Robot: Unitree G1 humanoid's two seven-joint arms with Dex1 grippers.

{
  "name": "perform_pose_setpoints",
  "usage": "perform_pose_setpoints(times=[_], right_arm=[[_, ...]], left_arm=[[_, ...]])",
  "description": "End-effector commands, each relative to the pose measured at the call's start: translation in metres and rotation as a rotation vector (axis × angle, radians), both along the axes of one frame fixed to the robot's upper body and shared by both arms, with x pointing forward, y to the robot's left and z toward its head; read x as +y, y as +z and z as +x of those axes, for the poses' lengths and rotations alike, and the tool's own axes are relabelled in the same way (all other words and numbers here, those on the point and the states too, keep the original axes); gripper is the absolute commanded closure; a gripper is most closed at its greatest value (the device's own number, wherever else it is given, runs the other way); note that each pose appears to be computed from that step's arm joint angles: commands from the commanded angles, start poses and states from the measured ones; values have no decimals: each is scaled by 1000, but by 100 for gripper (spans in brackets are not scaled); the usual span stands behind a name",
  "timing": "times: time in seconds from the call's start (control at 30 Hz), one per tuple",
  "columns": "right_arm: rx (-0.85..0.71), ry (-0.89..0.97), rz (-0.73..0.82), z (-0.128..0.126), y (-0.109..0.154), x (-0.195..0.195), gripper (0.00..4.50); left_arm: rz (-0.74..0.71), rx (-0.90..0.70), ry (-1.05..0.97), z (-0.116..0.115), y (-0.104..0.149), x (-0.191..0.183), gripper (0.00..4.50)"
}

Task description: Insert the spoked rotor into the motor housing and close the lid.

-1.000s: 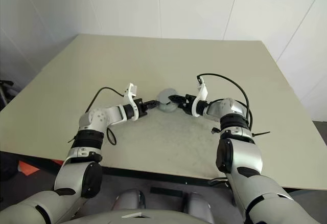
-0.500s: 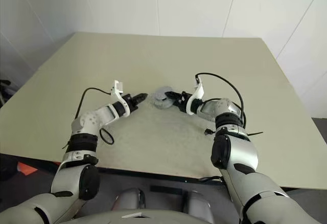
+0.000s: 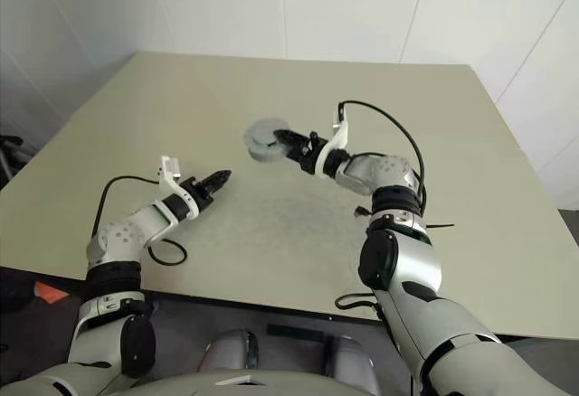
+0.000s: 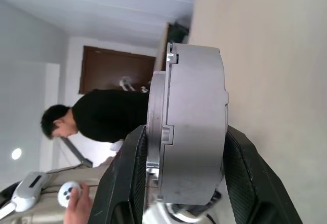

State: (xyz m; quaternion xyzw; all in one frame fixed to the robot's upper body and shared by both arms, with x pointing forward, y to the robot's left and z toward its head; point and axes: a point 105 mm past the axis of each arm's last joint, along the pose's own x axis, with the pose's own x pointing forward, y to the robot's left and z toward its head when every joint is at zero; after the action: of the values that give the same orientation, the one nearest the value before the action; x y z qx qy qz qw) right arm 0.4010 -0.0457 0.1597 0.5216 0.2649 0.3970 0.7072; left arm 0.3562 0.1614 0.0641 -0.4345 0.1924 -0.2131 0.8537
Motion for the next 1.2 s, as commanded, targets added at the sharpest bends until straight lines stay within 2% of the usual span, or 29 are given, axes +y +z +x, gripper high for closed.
perform_pose_setpoints(times=[0.03, 0.2, 0.23, 0.27, 0.33, 0.67, 0.87, 1.2], right_arm=[[-113, 21, 74, -2, 41, 5, 247], [-112, 22, 56, -4, 40, 7, 247], [-111, 22, 52, -4, 39, 8, 247], [-111, 23, 48, -5, 38, 8, 247], [-111, 24, 44, -5, 38, 9, 247], [-161, 78, 38, -18, 43, 12, 247], [-217, 155, 39, -39, 47, 22, 247], [-215, 203, -19, -53, 31, 31, 247]], left_arm=[[-48, -107, -29, -2, 29, -1, 218], [-158, -159, -90, -11, 48, -9, 48], [-231, -169, -115, -15, 56, -11, 11], [-322, -175, -143, -18, 65, -13, 2], [-440, -188, -182, -23, 78, -14, 2], [-542, -150, -198, -19, 83, -19, 2], [-564, -143, -254, -15, 87, -33, 2], [-570, -164, -300, -11, 98, -44, 2]])
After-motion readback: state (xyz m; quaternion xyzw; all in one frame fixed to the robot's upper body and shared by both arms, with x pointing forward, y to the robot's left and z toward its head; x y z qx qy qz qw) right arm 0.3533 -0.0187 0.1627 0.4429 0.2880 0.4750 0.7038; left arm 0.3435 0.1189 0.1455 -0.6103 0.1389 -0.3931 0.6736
